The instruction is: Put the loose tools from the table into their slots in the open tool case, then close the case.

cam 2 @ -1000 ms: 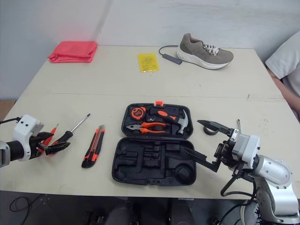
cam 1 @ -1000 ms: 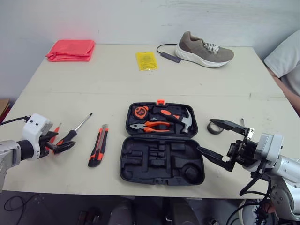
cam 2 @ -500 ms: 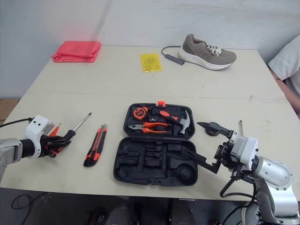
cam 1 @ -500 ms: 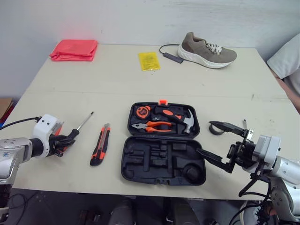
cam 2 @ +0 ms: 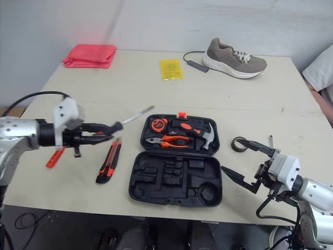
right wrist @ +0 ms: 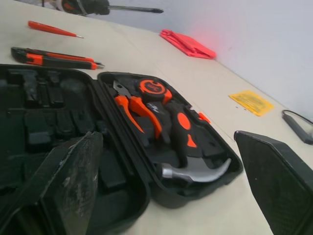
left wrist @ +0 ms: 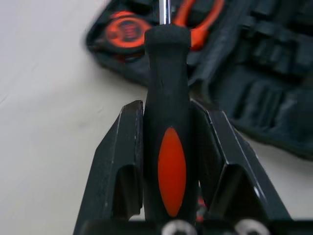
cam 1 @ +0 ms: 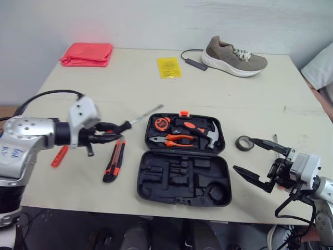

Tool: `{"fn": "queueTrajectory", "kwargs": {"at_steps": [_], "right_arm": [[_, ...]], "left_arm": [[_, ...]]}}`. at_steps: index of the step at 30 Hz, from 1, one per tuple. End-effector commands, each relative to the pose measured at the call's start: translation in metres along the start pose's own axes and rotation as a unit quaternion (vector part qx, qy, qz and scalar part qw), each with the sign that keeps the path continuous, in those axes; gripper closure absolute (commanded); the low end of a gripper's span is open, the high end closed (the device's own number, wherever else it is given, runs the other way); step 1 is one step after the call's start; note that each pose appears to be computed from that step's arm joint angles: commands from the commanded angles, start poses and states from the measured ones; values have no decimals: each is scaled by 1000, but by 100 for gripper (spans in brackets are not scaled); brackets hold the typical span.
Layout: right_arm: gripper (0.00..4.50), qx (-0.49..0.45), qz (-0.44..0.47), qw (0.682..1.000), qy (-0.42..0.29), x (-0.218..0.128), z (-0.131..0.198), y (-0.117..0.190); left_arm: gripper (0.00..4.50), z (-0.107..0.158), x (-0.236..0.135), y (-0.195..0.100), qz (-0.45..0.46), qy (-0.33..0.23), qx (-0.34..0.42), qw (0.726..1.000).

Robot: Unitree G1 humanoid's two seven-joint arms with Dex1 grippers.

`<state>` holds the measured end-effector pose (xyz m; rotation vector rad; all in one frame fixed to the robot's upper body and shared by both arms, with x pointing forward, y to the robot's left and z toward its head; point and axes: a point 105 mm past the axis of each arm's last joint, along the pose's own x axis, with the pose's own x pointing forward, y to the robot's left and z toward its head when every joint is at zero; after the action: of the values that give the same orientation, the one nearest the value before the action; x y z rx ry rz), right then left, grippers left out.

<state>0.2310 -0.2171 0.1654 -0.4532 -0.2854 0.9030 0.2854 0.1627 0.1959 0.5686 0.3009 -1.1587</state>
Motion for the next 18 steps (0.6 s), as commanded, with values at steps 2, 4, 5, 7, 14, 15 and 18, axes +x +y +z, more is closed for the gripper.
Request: {"fn": "queueTrajectory", "kwargs": {"at_steps": [2, 4, 5, 7, 14, 15, 18], "right_arm": [[0, -25, -4, 1000, -2, -3, 9, -5], [0, -26, -3, 1000, -2, -3, 12, -4], [0, -27, -4, 1000, -2, -1, 14, -4], [0, -28, -4, 1000, -3, 1, 20, -2], [0, -21, -2, 1000, 1, 9, 28, 3], [0, -20, -2, 1000, 1, 10, 29, 3], [0, -17, -2, 1000, 1, 13, 31, 4]], "left_arm": [[374, 16, 28, -23, -60, 34, 62, 996], [374, 18, 42, -29, -71, 41, 75, 994], [374, 17, 49, -31, -70, 48, 81, 993], [374, 16, 62, -33, -67, 55, 94, 992], [374, 22, 98, -38, -74, 80, 164, 980], [374, 24, 102, -37, -70, 84, 173, 979], [374, 22, 107, -35, -66, 105, 189, 974]]}}
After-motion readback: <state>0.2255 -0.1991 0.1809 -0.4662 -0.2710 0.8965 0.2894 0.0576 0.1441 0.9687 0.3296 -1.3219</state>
